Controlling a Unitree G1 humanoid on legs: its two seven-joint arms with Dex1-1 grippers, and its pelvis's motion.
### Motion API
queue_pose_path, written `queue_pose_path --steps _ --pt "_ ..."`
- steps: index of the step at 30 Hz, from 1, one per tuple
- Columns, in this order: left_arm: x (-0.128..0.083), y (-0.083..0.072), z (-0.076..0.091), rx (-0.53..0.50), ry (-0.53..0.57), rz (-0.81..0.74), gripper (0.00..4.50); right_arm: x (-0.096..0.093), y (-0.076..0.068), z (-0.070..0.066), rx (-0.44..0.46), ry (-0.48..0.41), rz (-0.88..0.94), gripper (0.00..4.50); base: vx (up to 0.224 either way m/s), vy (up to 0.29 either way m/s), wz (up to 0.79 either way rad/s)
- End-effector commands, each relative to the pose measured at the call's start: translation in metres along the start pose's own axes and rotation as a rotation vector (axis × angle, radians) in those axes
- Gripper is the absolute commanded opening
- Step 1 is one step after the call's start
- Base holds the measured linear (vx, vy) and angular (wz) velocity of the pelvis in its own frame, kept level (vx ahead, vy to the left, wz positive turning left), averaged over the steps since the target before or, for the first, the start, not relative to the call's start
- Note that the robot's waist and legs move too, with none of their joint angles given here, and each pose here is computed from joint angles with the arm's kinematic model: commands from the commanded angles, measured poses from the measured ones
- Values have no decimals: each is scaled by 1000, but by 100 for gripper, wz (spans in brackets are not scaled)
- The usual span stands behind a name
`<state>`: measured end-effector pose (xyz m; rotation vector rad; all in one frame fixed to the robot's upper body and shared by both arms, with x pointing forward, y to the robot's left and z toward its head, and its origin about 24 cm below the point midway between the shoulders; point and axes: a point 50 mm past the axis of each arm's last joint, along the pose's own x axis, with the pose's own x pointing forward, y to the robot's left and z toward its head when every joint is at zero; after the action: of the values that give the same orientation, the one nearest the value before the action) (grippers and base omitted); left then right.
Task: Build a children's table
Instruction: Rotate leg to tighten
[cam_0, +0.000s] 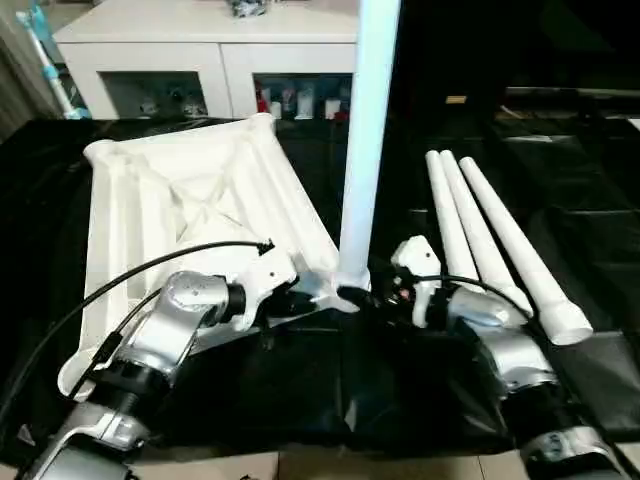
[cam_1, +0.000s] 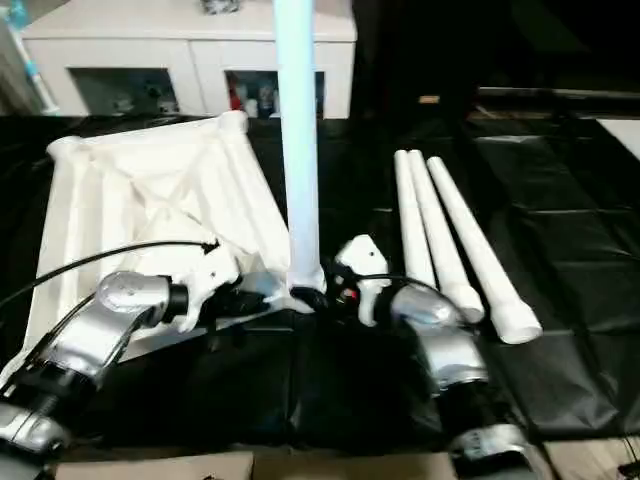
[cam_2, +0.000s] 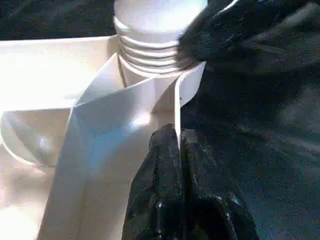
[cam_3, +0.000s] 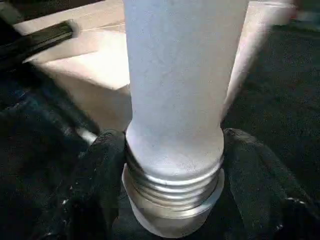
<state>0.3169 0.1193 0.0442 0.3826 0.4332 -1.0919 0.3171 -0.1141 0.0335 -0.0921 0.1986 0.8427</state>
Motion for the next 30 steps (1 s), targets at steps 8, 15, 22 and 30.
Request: queue_pose_path --steps 8,15,22,30 --pt "52 2 21 -65 41 192 0 36 -3 -1 186 89 -356 269 0 0 0" --pt "60 -1 25 -35 29 172 0 37 1 2 143 49 -332 269 0 0 0" --pt "60 0 21 -26 25 162 0 31 -2 8 167 -13 -326 385 0 0 0" --pt "60 5 27 -23 -18 199 0 4 -16 17 143 -113 -382 385 0 0 0"
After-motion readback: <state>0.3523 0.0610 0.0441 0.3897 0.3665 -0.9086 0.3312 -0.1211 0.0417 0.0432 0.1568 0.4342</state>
